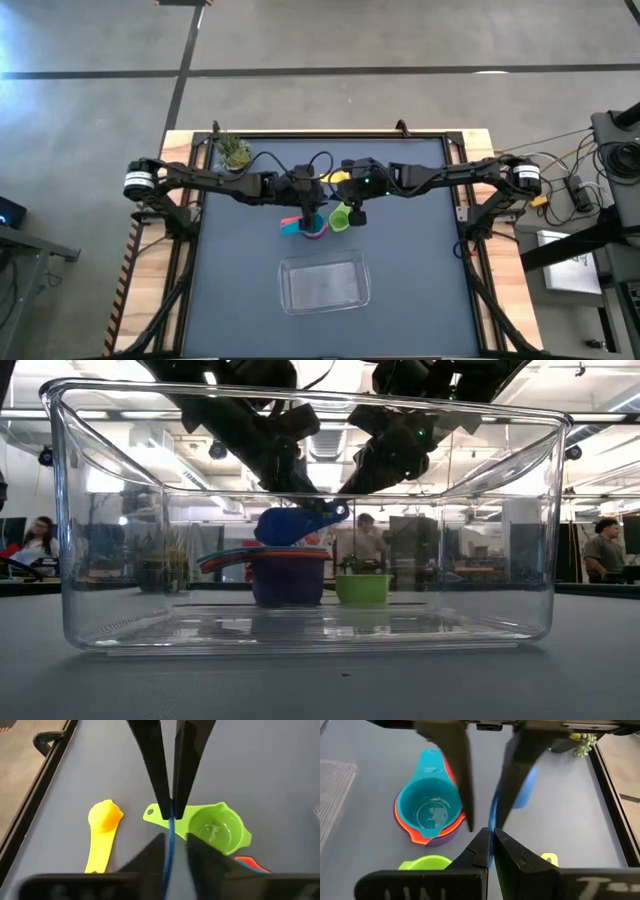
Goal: Nest measuring cups in basket
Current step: Stack the blue measuring cup on top of the light blue measuring cup
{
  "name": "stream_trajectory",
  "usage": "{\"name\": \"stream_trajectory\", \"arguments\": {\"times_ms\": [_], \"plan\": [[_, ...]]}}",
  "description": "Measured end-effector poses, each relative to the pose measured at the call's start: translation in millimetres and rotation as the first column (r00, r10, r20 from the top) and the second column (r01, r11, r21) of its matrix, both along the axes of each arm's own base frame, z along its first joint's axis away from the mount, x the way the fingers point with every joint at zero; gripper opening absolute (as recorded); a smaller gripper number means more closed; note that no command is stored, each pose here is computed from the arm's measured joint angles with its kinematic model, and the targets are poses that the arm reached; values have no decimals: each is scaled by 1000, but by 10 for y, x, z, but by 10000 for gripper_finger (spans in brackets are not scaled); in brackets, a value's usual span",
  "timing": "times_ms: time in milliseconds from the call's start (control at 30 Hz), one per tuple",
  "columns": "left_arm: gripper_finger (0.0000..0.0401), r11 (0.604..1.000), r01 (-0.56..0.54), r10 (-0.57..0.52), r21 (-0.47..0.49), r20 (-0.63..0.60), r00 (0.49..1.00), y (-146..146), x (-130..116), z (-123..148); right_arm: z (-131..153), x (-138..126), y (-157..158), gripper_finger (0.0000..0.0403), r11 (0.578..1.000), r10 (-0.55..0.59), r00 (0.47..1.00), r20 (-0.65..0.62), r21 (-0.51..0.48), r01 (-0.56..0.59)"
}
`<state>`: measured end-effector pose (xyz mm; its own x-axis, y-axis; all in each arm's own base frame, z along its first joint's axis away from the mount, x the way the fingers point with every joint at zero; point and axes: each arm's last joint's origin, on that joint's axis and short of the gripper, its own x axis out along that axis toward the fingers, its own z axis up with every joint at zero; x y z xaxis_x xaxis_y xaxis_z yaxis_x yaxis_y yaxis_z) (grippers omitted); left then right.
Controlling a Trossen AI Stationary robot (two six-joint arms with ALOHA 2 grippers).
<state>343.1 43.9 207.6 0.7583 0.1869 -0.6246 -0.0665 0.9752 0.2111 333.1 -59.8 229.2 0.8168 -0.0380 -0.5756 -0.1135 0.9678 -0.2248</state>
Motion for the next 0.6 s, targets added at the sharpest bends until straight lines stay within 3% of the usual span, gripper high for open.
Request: {"name": "stream_trajectory", "arguments": {"times_ms": [100,333,600], "plan": [[12,1000,-4,4,-3,-2,1000,9,-3,-2,6,4,0,8,1000,-2,1000,7,0,2],[1,999,-45,45,20,6,999,14,-30,52,102,-50,14,20,1000,-23,999,24,21,23],[0,988,-157,155,1,156,975,11,-219,370,502,-328,68,93,999,-54,993,103,4,54]]}}
